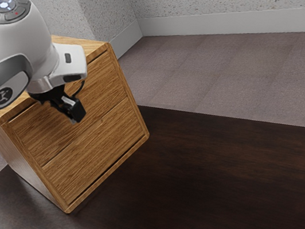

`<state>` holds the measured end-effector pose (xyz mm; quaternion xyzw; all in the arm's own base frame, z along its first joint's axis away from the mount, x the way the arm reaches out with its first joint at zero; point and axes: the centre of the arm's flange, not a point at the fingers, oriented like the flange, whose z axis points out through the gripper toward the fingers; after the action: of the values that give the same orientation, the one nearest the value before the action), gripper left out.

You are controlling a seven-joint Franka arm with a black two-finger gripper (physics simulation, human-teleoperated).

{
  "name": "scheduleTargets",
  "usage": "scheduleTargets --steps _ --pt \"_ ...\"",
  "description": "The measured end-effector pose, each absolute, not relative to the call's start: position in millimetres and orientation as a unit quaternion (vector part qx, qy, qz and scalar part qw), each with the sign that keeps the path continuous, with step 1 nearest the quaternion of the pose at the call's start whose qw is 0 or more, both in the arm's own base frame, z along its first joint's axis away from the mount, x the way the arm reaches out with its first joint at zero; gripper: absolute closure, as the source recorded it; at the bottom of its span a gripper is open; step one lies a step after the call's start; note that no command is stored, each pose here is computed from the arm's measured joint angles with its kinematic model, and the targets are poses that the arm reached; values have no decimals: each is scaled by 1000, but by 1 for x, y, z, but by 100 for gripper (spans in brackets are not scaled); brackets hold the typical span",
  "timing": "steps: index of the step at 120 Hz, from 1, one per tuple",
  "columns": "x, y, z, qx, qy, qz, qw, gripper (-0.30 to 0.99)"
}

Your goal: Pull the drawer handle with one arm to open the drawer

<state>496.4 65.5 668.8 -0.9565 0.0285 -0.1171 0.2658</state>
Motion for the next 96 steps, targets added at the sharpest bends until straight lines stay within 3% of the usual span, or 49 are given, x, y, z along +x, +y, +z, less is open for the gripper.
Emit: scheduleTargets --steps 96 --pt "513 49 675 -953 44 -131 270 0"
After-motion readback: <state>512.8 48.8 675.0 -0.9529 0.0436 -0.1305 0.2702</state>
